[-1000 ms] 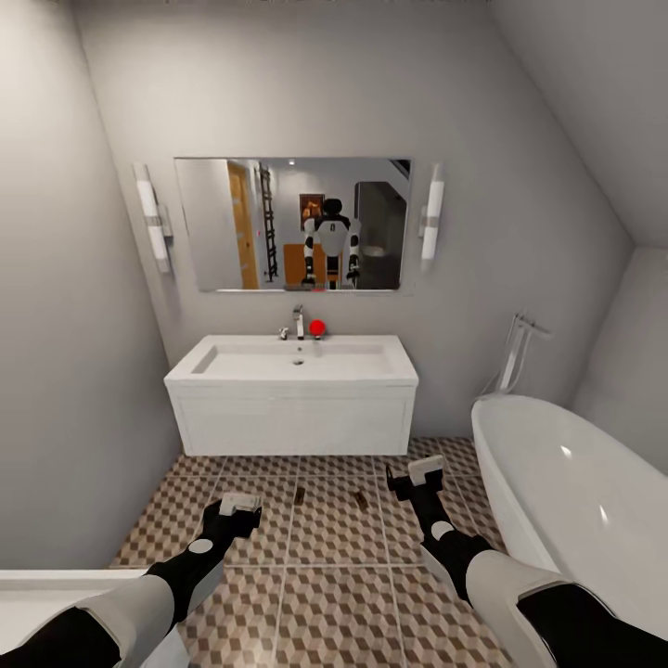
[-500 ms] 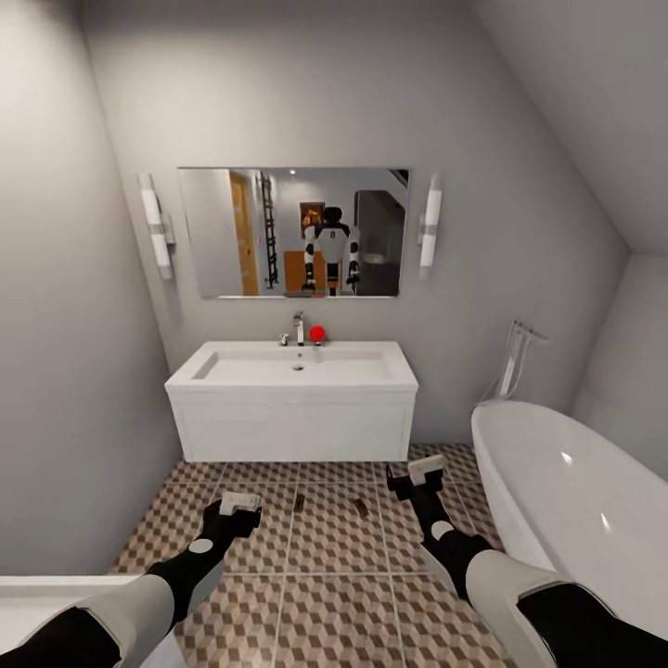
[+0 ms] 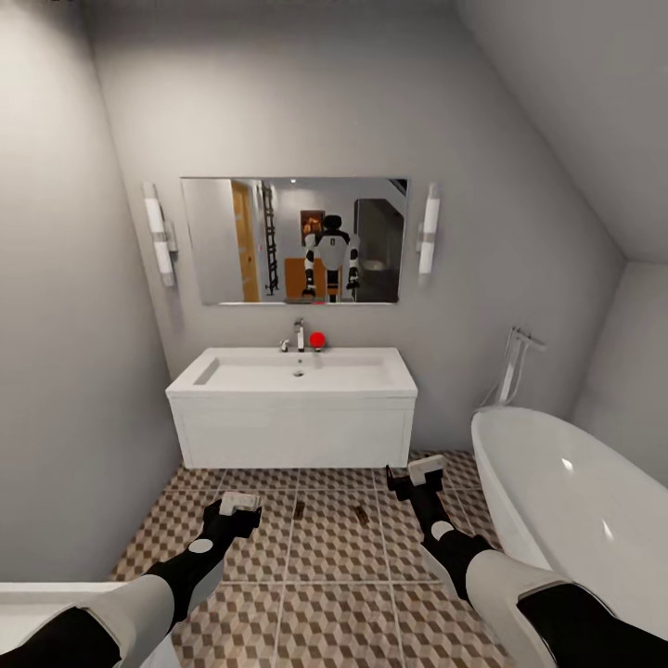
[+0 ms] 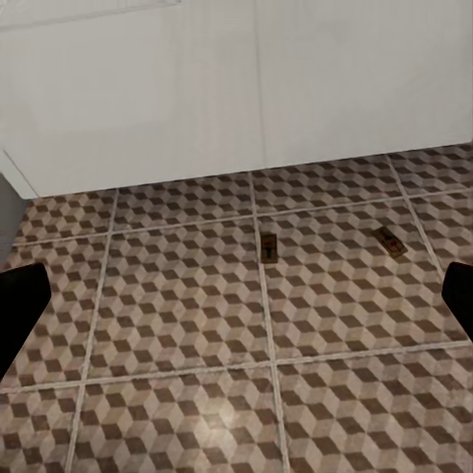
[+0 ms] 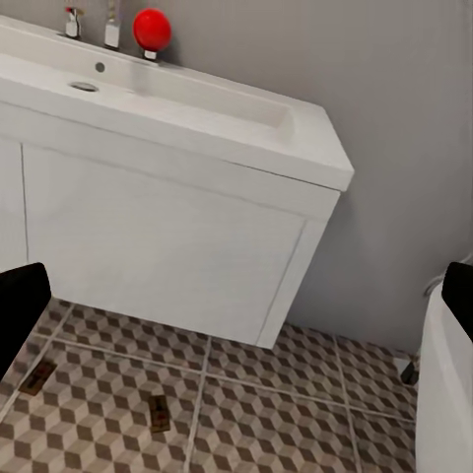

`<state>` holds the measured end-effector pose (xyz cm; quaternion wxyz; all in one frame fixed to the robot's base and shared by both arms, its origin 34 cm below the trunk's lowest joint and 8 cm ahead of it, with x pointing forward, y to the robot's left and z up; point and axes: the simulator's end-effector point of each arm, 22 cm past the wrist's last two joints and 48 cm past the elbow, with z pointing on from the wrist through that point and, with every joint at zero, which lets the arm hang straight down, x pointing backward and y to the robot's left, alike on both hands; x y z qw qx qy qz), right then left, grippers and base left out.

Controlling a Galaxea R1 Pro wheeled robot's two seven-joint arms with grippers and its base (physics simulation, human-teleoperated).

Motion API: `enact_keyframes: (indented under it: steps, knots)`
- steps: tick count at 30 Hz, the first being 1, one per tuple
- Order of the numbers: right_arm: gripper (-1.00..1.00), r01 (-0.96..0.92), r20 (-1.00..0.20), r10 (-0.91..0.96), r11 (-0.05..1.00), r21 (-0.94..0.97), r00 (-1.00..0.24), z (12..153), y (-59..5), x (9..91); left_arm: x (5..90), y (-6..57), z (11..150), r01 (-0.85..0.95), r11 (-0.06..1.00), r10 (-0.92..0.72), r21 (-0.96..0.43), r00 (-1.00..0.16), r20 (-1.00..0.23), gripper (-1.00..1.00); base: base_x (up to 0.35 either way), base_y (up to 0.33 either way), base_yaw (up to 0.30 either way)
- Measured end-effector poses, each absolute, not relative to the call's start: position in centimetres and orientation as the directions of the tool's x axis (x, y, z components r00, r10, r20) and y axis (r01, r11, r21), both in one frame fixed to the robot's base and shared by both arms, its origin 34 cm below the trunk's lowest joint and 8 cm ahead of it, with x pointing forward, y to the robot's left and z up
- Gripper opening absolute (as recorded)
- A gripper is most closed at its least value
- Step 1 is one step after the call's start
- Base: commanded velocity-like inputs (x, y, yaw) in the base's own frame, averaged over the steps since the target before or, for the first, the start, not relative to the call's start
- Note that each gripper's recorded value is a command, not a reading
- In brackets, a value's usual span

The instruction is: Take the four mousetraps from the cabinet in the bathroom and place them on the bathroom floor. Make sure all four end up on the same floor surface, and ensure that at least two of them are either under or directly next to the same bathroom sink.

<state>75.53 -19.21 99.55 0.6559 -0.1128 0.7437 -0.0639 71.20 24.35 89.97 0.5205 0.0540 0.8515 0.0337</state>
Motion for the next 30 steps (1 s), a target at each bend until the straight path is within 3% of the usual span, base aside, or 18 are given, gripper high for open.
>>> enact_keyframes:
  steps: [30]
  knots:
    - [1.00, -0.083, -0.962, -0.256, 0.965, -0.249, -0.094, 100.9, -19.3, 75.5, 71.4, 24.2, 91.4, 0.055, 0.992, 0.127, 0.114, -0.431, -0.893, 1.00, 0.000, 0.000, 0.000]
